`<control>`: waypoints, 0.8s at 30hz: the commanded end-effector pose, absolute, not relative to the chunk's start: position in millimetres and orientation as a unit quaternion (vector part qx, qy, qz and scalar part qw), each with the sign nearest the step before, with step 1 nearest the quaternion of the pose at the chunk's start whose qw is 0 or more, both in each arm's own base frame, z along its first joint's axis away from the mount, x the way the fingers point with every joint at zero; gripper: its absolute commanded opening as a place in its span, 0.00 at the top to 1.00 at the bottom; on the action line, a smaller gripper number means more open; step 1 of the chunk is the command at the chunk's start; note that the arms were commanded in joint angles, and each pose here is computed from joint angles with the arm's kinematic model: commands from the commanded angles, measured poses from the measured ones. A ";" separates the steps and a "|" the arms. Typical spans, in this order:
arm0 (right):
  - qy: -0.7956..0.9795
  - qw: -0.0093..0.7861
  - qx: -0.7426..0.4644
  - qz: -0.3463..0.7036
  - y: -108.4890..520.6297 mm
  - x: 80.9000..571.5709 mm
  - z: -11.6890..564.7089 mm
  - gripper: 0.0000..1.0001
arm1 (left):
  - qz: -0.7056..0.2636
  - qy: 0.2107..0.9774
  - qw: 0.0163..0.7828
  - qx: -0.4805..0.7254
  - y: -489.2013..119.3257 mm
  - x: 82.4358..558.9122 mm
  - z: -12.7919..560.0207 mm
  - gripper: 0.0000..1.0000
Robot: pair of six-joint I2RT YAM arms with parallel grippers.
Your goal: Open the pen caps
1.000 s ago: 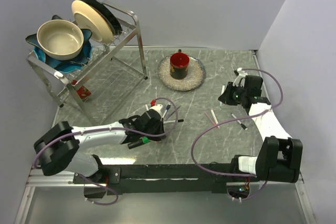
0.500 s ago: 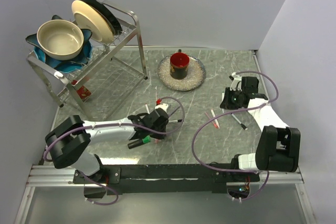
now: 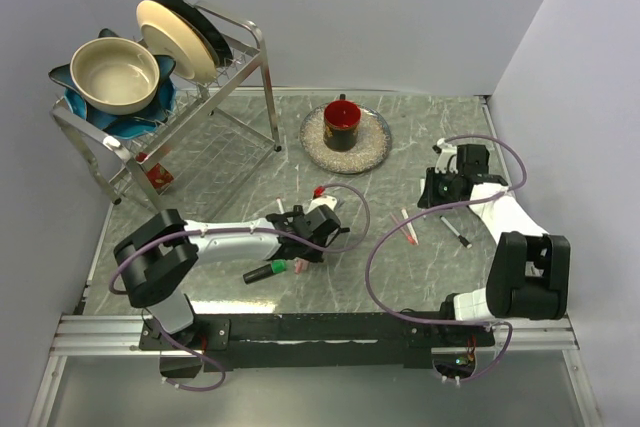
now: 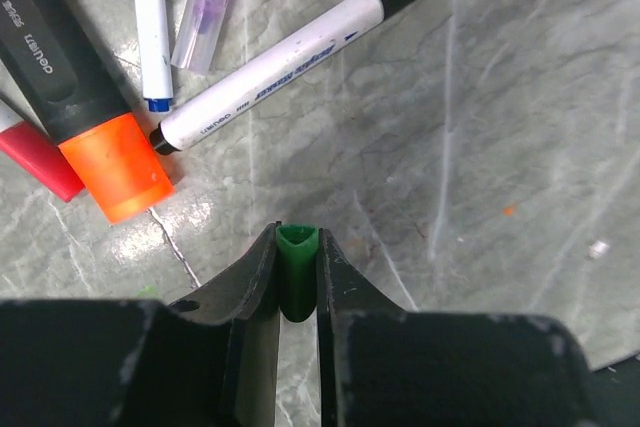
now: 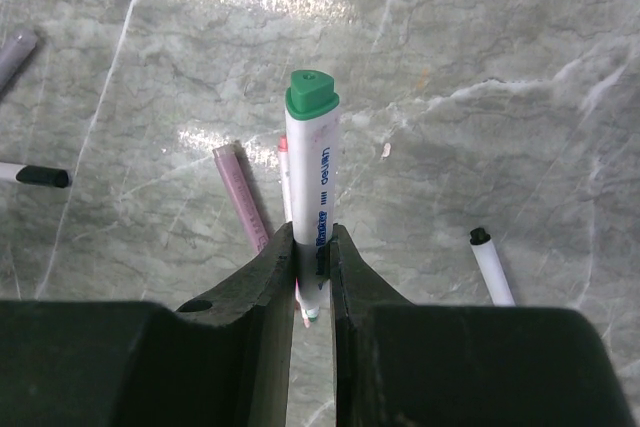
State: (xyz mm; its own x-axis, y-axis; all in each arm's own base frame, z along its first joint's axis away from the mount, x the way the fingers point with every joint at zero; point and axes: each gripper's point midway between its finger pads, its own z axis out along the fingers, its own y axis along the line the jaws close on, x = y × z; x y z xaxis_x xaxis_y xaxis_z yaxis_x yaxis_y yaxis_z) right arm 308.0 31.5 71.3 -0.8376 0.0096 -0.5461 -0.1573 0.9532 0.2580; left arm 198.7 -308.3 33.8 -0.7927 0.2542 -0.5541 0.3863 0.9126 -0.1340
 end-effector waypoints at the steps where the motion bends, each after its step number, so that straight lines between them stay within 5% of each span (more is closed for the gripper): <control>1: 0.945 0.292 -0.058 0.135 31.0 318.8 81.5 1.00 | -0.086 0.937 0.284 0.186 -308.1 204.1 34.3 0.82; 24: 0.963 0.231 -0.099 0.097 22.9 307.4 54.5 1.00 | -0.105 0.918 0.340 0.173 -310.9 210.1 79.8 0.54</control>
State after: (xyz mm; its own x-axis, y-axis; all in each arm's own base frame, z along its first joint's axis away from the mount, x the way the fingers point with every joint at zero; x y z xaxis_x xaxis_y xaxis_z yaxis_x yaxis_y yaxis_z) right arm 297.6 26.6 49.5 -0.8825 -0.0864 -0.4624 -0.1927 0.9631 0.1879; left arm 200.9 -301.1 34.2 -0.7652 0.3188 -0.5593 0.3904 0.9206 -0.0094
